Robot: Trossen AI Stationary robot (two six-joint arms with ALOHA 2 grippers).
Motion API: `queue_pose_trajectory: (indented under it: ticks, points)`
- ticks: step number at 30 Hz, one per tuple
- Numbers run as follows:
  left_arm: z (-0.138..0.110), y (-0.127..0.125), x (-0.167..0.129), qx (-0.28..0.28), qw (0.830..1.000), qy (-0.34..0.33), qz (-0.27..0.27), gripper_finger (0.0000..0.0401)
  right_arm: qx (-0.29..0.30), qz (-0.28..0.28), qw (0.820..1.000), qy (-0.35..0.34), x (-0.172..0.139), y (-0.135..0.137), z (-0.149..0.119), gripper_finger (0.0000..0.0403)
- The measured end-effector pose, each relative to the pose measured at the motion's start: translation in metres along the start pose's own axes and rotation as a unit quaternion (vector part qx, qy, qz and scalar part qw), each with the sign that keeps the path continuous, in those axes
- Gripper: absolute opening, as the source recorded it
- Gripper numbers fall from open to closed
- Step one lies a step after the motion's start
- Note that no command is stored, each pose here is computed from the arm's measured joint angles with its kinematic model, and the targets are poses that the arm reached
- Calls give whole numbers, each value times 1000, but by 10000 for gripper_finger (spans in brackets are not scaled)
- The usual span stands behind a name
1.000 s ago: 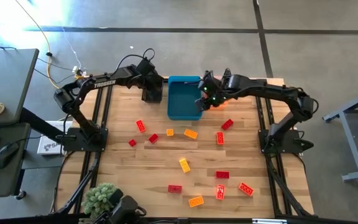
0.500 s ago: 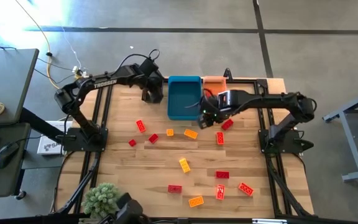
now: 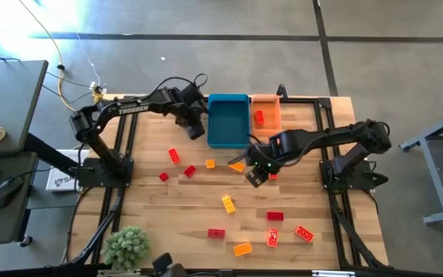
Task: Sort & place blocks by color
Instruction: Put the red game piece into the blue bin
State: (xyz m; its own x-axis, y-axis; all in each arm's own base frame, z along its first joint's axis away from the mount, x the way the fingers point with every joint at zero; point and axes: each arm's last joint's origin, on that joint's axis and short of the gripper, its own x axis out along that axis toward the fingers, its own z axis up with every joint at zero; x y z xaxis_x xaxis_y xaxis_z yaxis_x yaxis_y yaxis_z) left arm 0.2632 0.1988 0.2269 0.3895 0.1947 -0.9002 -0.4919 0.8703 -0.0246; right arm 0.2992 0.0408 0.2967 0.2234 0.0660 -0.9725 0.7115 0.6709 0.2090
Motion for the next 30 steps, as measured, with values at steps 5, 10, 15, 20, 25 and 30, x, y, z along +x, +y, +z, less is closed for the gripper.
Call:
queue_pose_trajectory:
  ticks: [5,10,15,20,25,30]
  points:
    - [0,-23,1,-2,1000,13,-16,178,-45,-3,999,11,1,9,-17,207]
    - [-3,-47,2,-22,999,33,-30,179,-126,-6,992,14,1,19,-37,211]
    - [-6,-73,2,-35,998,43,-44,179,-177,-7,984,14,1,30,-61,211]
    - [-9,-99,1,-54,996,50,-57,179,-257,-15,966,0,1,39,-85,211]
    - [-15,-126,-1,-53,994,57,-71,179,-334,-16,942,1,4,48,-105,211]
    - [-21,-146,-3,-51,994,62,-81,179,-397,-40,917,-2,16,56,-122,211]
